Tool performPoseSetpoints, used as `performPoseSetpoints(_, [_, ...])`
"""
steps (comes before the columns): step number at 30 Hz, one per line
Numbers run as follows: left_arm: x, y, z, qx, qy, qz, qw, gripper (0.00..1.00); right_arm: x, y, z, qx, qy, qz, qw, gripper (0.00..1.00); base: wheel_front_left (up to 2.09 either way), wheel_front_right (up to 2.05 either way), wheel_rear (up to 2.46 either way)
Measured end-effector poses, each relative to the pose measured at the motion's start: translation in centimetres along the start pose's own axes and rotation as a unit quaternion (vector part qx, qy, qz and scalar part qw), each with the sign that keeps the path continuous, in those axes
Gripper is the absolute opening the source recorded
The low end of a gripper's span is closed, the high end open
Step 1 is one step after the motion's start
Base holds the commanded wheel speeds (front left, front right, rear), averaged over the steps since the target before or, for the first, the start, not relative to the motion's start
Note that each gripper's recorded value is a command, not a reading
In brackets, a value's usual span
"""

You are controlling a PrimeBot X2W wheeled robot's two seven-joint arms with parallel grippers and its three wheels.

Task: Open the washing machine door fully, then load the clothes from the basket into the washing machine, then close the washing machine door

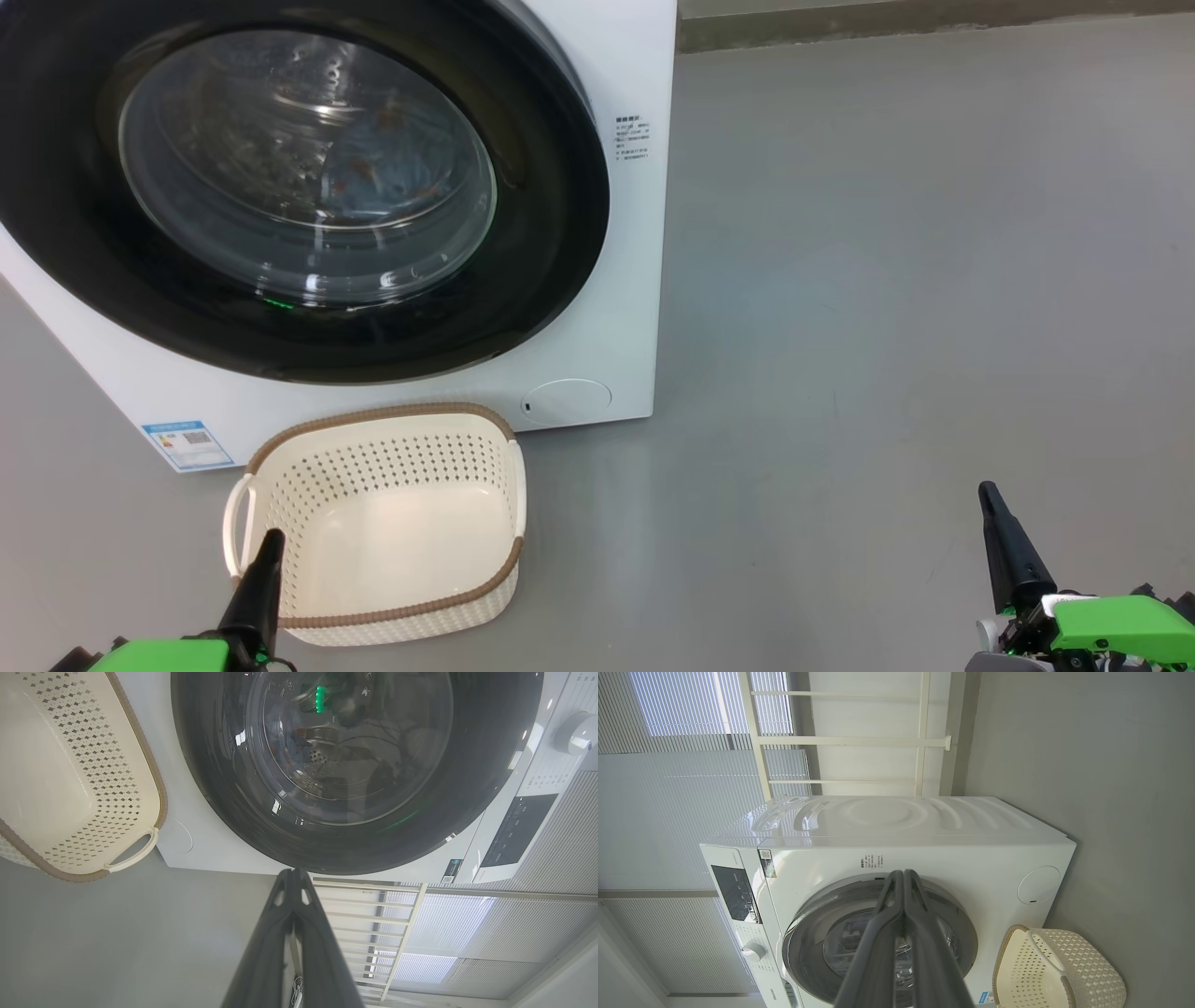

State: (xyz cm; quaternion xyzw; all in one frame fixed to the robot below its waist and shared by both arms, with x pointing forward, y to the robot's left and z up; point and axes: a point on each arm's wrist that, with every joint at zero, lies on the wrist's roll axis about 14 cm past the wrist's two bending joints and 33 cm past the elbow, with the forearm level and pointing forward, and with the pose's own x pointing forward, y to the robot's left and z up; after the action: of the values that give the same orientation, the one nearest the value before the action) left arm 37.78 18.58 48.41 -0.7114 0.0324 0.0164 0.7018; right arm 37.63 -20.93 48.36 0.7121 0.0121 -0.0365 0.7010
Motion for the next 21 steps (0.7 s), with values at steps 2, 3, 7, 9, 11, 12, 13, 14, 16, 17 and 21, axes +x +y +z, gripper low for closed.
performPoseSetpoints(2, [0.0,0.0,0.0,0.0,0.0,0.0,1.0,0.0,0.0,0.0,0.01,0.0,0.0,0.0,1.0,0.0,0.0,0.0,0.0])
performPoseSetpoints(3, [0.0,0.0,0.0,0.0,0.0,0.0,1.0,0.0,0.0,0.0,0.01,0.0,0.0,0.0,1.0,0.0,0.0,0.0,0.0])
performPoseSetpoints(7, [0.0,0.0,0.0,0.0,0.0,0.0,1.0,0.0,0.0,0.0,0.03,0.0,0.0,0.0,1.0,0.0,0.0,0.0,0.0])
performPoseSetpoints(9, [0.0,0.0,0.01,0.0,0.0,0.0,1.0,0.0,0.0,0.0,0.04,0.0,-0.001,0.0,1.0,0.0,0.0,0.0,0.0])
performPoseSetpoints(11, [0.0,0.0,0.01,0.0,0.0,0.0,1.0,0.0,0.0,0.0,0.05,0.0,-0.001,0.0,1.0,0.0,0.0,0.0,0.0])
performPoseSetpoints(12, [0.0,0.0,0.01,0.0,0.0,0.0,1.0,0.0,0.0,0.0,0.05,0.0,-0.001,0.0,1.0,0.0,0.0,0.0,0.0])
performPoseSetpoints(13, [0.0,0.0,0.01,0.0,0.0,0.0,1.0,0.0,0.0,0.0,0.05,0.0,-0.001,0.0,1.0,0.0,0.0,0.0,0.0])
performPoseSetpoints(14, [0.0,0.0,0.01,0.0,0.0,0.0,1.0,0.0,0.0,0.0,0.06,0.0,-0.001,0.0,1.0,0.0,0.0,0.0,0.0])
performPoseSetpoints(16, [0.0,0.0,0.01,0.0,0.0,0.0,1.0,0.0,0.0,0.0,0.06,0.0,-0.001,0.0,1.0,0.0,0.0,0.0,0.0])
performPoseSetpoints(17, [0.0,0.0,0.01,0.0,0.0,0.0,1.0,0.0,0.0,0.0,0.07,0.0,-0.001,0.0,1.0,0.0,0.0,0.0,0.0])
performPoseSetpoints(21, [0.0,0.0,0.01,0.0,0.0,0.0,1.0,0.0,-0.01,0.0,0.07,0.0,-0.001,0.0,1.0,0.0,0.0,0.0,0.0])
